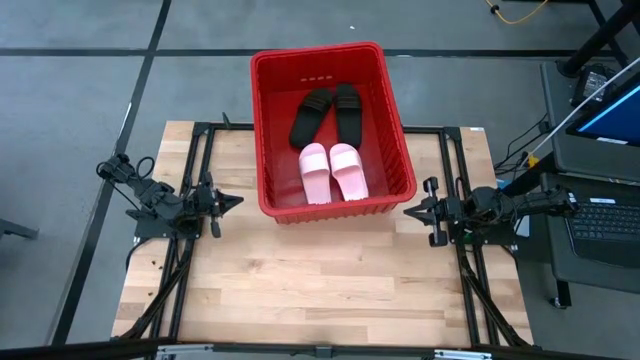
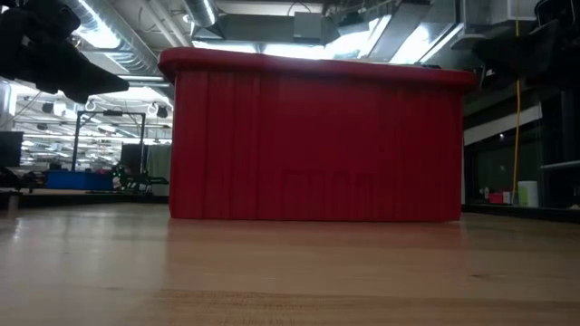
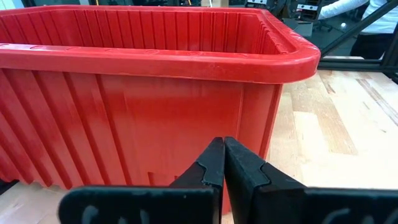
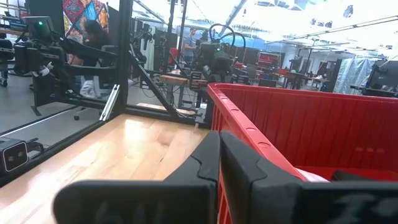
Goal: Pick and place slides into bin
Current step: Return to Home Position
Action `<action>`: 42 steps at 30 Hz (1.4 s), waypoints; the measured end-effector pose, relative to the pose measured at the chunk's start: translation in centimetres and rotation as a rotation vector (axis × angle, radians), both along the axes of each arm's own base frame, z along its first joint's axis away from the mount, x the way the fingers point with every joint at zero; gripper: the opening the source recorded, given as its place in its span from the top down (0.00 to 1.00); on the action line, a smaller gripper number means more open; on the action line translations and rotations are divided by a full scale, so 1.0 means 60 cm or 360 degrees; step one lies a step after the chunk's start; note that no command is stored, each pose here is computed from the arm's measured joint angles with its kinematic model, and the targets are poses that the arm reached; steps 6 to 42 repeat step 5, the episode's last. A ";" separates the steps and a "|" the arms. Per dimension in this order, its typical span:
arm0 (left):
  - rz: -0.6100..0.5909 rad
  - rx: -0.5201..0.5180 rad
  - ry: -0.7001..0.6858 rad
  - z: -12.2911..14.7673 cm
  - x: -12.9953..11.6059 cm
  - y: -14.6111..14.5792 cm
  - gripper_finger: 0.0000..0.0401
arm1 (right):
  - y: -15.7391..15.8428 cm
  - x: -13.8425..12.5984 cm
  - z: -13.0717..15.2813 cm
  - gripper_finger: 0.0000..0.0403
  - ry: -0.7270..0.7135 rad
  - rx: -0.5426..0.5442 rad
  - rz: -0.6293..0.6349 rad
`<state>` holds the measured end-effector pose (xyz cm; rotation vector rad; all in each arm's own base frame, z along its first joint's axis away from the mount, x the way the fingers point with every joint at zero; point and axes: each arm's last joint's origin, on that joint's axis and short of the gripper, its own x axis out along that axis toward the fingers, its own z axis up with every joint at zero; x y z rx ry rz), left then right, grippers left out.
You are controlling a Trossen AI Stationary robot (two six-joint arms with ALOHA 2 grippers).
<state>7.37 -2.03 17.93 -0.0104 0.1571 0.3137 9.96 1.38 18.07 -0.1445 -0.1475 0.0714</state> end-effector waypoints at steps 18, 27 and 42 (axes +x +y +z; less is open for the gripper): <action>0.0000 0.0000 0.0000 0.000 0.000 0.000 0.98 | 0.000 0.000 0.000 0.96 0.0001 0.0000 -0.0001; 0.0000 0.0000 0.0000 0.000 0.000 0.000 0.98 | 0.000 0.000 0.000 0.96 0.0001 0.0000 -0.0001; 0.0000 0.0000 0.0000 0.000 0.000 0.000 0.98 | 0.000 0.000 0.000 0.96 0.0001 0.0000 -0.0001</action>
